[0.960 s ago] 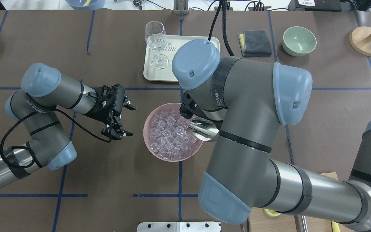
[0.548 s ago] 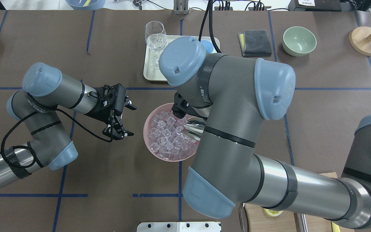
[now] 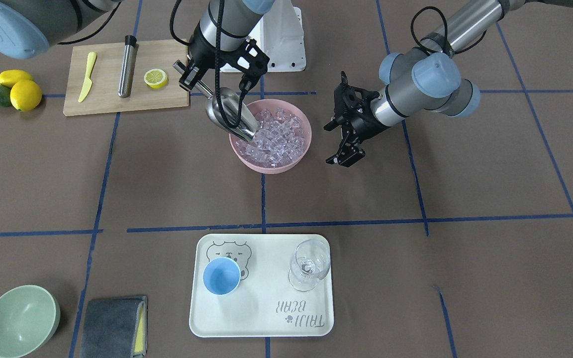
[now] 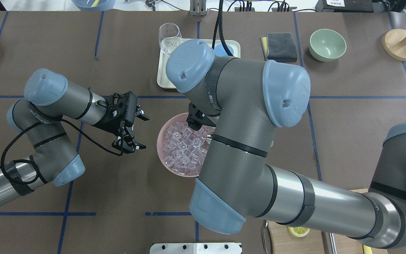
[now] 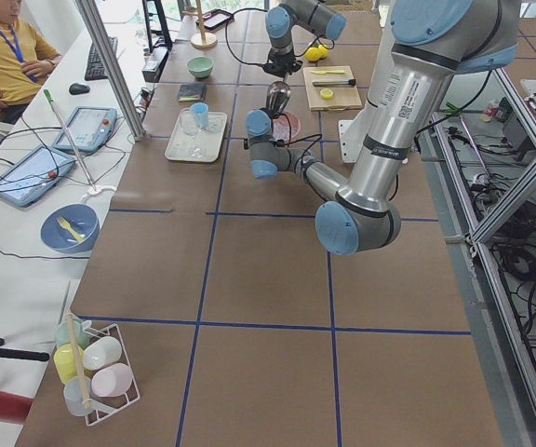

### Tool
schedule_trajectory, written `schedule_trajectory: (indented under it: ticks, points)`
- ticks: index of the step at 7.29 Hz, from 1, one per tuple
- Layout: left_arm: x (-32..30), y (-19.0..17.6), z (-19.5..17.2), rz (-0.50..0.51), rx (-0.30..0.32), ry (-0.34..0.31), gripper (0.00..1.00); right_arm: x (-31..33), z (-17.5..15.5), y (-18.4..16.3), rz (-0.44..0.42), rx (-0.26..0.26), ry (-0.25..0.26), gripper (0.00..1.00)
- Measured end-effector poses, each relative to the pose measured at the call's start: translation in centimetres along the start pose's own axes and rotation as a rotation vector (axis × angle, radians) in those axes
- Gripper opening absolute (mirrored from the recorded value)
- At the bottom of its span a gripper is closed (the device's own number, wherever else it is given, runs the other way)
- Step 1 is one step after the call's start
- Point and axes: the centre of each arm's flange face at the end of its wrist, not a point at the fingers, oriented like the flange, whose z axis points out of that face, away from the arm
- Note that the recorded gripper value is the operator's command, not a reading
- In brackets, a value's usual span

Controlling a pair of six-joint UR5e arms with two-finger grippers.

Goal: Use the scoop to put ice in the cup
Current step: 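Lower the scoop with the right gripper down into the ice cubes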

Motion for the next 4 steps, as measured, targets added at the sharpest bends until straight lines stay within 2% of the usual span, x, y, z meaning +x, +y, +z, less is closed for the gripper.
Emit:
schedule_trajectory:
  ticks: [4]
  points:
    - [-0.3,0.3,0.2,-0.007,-0.011,-0.022,1.0,-0.1,0.2,-2.2,-0.011,-0.054,0.007,0.0]
